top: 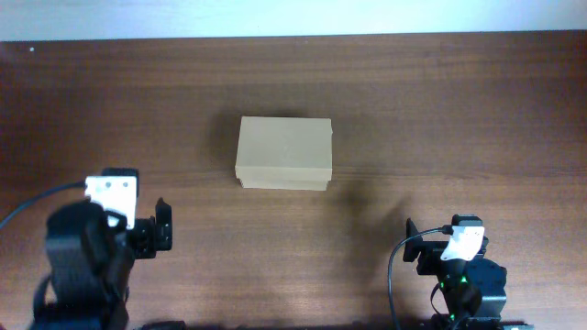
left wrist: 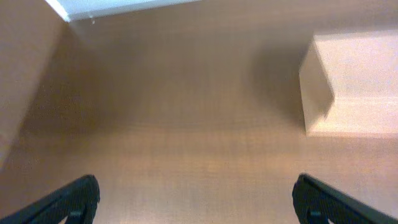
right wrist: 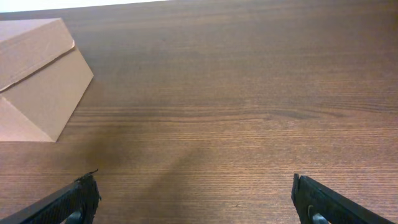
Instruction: Pack container
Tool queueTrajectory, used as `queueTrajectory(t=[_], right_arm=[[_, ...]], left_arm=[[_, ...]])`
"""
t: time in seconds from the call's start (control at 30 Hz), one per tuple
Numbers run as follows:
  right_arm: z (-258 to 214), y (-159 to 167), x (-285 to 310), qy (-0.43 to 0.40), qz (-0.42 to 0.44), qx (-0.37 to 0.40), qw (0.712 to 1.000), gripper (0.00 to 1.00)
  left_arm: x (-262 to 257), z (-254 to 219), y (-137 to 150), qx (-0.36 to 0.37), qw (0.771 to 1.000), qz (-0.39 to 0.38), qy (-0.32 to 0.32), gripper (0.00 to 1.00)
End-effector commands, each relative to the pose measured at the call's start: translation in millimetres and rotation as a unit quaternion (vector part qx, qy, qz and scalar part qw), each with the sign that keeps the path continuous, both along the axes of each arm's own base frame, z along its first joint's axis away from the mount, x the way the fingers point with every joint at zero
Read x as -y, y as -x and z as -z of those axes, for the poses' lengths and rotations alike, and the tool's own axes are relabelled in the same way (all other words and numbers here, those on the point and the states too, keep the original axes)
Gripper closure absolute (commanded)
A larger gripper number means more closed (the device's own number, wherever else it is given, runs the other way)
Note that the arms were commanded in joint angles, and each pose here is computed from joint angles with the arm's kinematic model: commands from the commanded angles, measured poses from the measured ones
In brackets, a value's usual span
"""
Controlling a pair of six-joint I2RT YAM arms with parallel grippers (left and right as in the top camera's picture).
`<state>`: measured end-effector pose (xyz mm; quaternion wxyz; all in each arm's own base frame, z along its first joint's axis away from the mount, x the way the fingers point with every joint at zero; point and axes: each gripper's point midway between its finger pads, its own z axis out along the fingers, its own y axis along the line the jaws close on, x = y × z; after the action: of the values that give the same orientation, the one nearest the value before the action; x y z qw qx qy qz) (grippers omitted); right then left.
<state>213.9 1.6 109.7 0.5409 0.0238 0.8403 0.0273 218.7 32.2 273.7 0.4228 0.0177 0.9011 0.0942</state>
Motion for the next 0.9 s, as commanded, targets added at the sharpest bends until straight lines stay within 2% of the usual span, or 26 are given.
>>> queueTrajectory(t=[0.0,0.2,0.43,0.6,0.87], right_arm=[[1.0,0.1,3.8,0.0,0.011,0.002,1.0,0.01],[1.0,0.1,3.8,0.0,0.011,0.002,1.0,0.01],[1.0,0.1,3.8,0.0,0.011,0.002,1.0,0.01],[1.0,0.1,3.8,0.0,0.011,0.002,1.0,0.01],[1.0,0.1,3.8,0.0,0.011,0.002,1.0,0.01]], left_arm=[[-0.5,-2.4,4.0,0.103,0.995,0.001,-0.013,0.0],[-1.4,10.6,-12.4,0.262,0.965,0.001,-0.023,0.0],[1.2,27.1,-22.7,0.368,0.929,0.009,-0.027,0.0],[7.6,48.3,-24.4,0.376,0.926,0.021,-0.023,0.0],[12.0,85.7,-29.3,0.346,0.938,0.03,-0.018,0.0]])
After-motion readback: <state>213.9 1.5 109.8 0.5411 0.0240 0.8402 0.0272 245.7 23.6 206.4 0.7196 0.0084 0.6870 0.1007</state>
